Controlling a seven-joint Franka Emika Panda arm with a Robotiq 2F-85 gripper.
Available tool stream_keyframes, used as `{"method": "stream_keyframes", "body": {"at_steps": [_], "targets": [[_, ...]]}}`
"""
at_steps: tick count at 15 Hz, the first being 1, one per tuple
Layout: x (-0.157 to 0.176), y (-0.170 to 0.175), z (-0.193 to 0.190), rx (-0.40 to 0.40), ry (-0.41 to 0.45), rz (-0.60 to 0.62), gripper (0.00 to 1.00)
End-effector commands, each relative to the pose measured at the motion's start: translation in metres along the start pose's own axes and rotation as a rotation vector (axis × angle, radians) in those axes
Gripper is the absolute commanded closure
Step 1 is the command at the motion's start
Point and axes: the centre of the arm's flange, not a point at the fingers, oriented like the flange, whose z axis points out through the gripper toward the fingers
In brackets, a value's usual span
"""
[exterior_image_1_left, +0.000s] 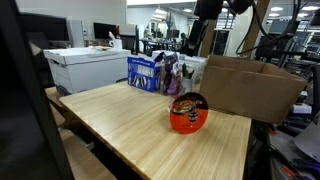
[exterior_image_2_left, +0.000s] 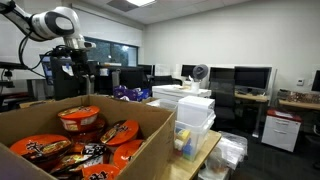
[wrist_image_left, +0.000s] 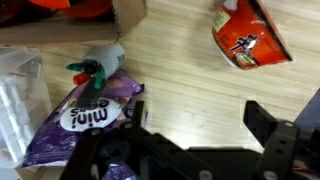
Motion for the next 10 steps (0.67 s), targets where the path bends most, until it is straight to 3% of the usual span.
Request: {"method": "stream_keyframes", "body": {"at_steps": [1, 10], "targets": [[-0.010, -0.007, 0.012, 0.079, -0.036, -0.139, 0.00], [-0.009, -0.021, 0.043, 0.149, -0.106, -0.347, 0.00]]}}
